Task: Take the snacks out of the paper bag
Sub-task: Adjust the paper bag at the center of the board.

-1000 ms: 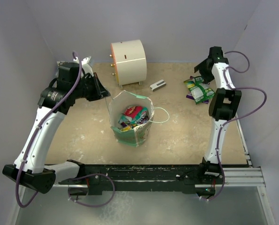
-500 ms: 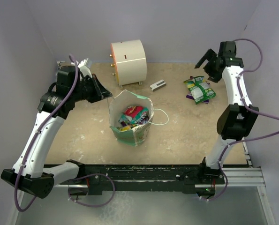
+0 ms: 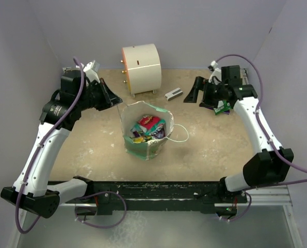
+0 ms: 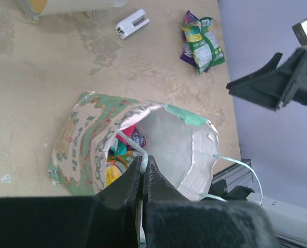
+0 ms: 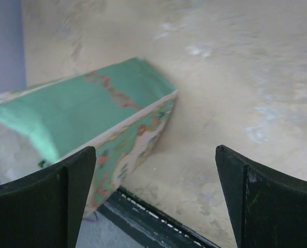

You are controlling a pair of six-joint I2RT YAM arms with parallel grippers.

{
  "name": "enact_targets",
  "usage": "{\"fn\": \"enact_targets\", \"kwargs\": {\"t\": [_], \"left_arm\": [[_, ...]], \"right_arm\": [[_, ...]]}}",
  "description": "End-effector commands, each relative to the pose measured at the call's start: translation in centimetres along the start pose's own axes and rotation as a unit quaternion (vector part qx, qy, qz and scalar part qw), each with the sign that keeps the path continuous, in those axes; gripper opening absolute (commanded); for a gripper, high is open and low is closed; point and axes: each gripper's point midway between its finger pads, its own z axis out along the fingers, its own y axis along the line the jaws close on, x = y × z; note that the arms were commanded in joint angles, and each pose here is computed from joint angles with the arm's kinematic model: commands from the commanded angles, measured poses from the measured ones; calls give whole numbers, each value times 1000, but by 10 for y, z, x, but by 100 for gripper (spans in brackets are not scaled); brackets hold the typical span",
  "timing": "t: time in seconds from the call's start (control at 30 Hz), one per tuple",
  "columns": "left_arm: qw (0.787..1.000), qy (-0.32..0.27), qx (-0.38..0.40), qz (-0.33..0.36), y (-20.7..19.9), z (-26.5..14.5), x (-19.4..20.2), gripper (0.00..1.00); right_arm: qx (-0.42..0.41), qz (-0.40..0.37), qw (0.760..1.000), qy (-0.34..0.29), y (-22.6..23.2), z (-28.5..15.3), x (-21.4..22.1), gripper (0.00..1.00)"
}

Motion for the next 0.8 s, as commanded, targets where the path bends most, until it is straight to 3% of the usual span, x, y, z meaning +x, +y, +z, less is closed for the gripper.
{"fn": "enact_targets", "kwargs": {"t": [0.0, 0.3, 0.53, 0.77], "left_arm": [[992, -101, -3, 71, -22, -38, -53, 0], [967, -121, -99, 199, -3, -57, -86, 0], [955, -118, -72, 262, -9, -53, -86, 0], [971, -61, 21, 232, -22, -38, -42, 0]], "right_arm": [[-68, -56, 996, 20, 54, -8, 24, 100], [-105, -76, 991, 27, 99, -24, 34, 100], [-152, -115, 981, 35, 140, -27, 42, 100], [-201, -195, 959, 54, 198, -4, 91, 99]]}}
